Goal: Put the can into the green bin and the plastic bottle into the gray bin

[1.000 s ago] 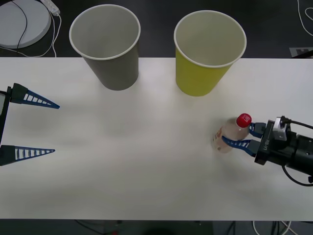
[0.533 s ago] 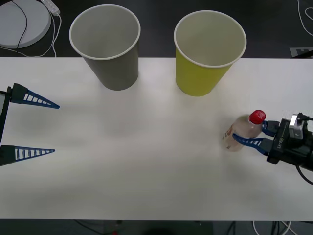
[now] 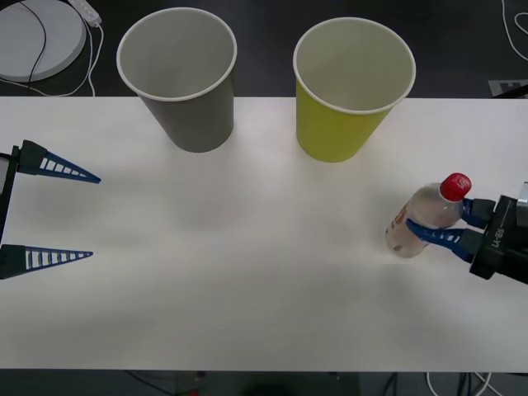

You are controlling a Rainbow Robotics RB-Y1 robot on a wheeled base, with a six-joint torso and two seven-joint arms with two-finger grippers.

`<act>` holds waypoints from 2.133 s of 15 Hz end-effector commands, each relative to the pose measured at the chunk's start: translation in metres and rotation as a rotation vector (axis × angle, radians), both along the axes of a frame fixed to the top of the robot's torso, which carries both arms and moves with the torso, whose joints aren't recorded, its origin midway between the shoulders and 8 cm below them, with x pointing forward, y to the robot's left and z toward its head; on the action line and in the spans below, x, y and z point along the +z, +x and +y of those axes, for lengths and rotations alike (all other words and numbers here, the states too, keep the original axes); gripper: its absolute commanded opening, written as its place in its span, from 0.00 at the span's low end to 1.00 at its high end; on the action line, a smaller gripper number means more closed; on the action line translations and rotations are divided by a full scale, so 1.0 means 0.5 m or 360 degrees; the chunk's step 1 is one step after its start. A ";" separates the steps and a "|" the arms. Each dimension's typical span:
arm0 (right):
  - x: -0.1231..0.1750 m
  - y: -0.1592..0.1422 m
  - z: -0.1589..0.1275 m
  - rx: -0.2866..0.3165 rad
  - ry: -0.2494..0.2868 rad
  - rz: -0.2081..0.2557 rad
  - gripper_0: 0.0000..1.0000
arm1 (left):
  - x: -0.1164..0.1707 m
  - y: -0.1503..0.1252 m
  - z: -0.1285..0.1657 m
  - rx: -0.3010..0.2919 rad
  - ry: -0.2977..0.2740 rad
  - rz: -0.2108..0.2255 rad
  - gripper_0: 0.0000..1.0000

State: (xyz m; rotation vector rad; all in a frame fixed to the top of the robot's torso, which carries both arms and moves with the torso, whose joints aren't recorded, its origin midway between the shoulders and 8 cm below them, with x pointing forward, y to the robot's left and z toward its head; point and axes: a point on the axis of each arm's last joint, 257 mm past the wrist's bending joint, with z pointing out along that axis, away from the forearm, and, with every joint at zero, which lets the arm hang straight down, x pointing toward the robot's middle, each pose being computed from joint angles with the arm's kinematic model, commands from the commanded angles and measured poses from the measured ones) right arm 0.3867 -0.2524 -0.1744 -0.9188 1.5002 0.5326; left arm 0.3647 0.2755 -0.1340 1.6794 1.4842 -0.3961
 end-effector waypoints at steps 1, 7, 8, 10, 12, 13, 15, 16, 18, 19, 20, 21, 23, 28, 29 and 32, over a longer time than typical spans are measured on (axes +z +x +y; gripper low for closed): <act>0.032 -0.015 0.014 0.0012 0.0005 0.0034 0.00 | 0.000 0.000 0.000 0.0000 0.0000 0.0000 1.00; 0.108 -0.042 0.061 -0.0008 -0.0012 0.0085 0.00 | 0.000 0.000 0.000 0.0000 0.0000 0.0000 1.00; 0.121 -0.048 0.070 -0.0005 -0.0015 0.0095 0.00 | 0.000 0.000 0.000 0.0000 0.0000 0.0000 1.00; 0.144 -0.060 0.086 0.0002 -0.0031 0.0122 0.00 | 0.000 0.000 0.000 0.0000 0.0000 0.0000 1.00; 0.163 -0.069 0.101 0.0007 -0.0042 0.0149 0.00 | 0.000 0.000 0.000 0.0000 0.0000 0.0000 1.00; 0.170 -0.072 0.108 0.0006 -0.0040 0.0168 0.00 | 0.000 0.000 0.000 0.0000 0.0000 0.0000 1.00; 0.185 -0.081 0.121 0.0001 -0.0058 0.0201 0.00 | 0.000 0.000 0.000 0.0000 0.0000 0.0000 1.00; 0.194 -0.084 0.128 0.0000 -0.0072 0.0208 0.00 | 0.000 0.000 0.000 0.0000 0.0000 0.0000 1.00; 0.209 -0.090 0.141 -0.0007 -0.0098 0.0243 0.00 | 0.000 0.000 0.000 0.0000 0.0000 0.0000 1.00; 0.217 -0.092 0.147 -0.0008 -0.0111 0.0252 0.00 | 0.000 0.000 0.000 0.0000 0.0000 0.0000 1.00; 0.224 -0.094 0.155 -0.0008 -0.0124 0.0261 0.00 | 0.000 0.000 0.000 0.0000 0.0000 0.0000 1.00; 0.235 -0.095 0.167 -0.0003 -0.0136 0.0263 0.00 | 0.000 0.000 0.000 0.0000 0.0000 0.0000 1.00; 0.246 -0.100 0.182 0.0002 -0.0167 0.0282 0.00 | 0.000 0.000 0.000 0.0000 0.0000 0.0000 1.00; 0.280 -0.109 0.214 0.0029 -0.0278 0.0353 0.00 | 0.000 0.000 0.000 0.0000 0.0000 0.0000 1.00; 0.288 -0.108 0.218 0.0034 -0.0294 0.0364 0.00 | 0.000 0.000 0.000 0.0000 0.0000 0.0000 1.00; 0.314 -0.105 0.221 0.0027 -0.0389 0.0390 0.00 | 0.000 0.000 0.000 0.0000 0.0000 0.0000 1.00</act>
